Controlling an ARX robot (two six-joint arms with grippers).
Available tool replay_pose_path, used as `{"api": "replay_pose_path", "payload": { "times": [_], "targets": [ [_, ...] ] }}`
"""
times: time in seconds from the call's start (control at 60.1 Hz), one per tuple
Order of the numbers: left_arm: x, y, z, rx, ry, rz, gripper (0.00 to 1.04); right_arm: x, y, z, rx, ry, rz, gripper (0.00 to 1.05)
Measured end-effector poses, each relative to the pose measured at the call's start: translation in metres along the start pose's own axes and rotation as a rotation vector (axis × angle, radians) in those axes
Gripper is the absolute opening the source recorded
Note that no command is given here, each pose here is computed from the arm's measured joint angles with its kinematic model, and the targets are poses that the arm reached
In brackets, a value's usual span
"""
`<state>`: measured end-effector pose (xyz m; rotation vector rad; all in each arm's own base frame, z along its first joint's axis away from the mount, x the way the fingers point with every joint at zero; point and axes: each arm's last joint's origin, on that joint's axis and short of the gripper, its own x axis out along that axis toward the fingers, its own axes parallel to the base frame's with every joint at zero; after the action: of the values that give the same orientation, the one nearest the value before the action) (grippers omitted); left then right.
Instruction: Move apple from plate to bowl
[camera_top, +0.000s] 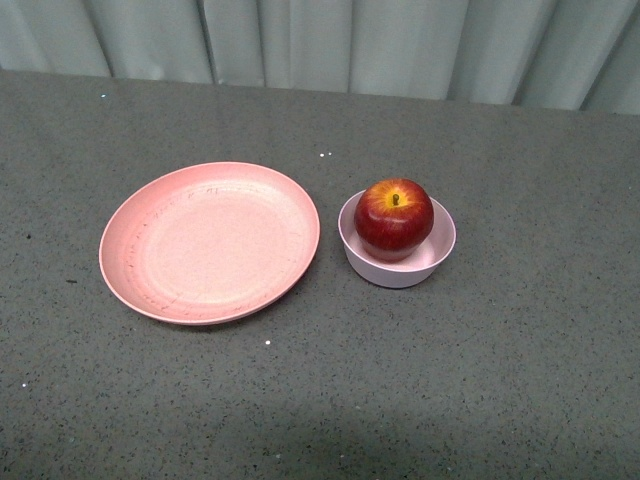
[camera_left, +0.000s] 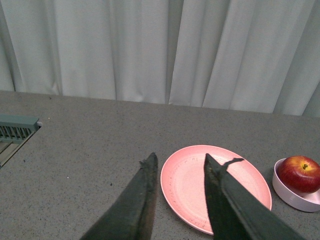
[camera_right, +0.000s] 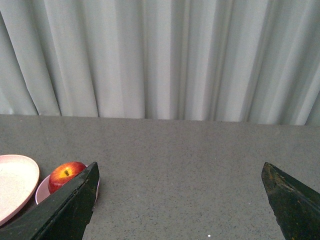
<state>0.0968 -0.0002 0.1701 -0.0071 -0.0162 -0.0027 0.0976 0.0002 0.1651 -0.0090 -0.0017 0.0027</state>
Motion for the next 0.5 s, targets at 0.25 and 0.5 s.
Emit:
{"api": "replay_pose_path", "payload": {
  "times": [0.25,0.5],
  "targets": [
    [0.0000,0.0000,0.0000,0.000,0.000,0.000,0.80,0.0000,0.0000,0.0001,0.000,0.000,0.000,0.95],
    [0.0000,0.0000,0.0000,0.002,0.000,0.000,0.98,0.0000,0.0000,0.0002,0.000,-0.001,0.000,0.95]
  ]
}}
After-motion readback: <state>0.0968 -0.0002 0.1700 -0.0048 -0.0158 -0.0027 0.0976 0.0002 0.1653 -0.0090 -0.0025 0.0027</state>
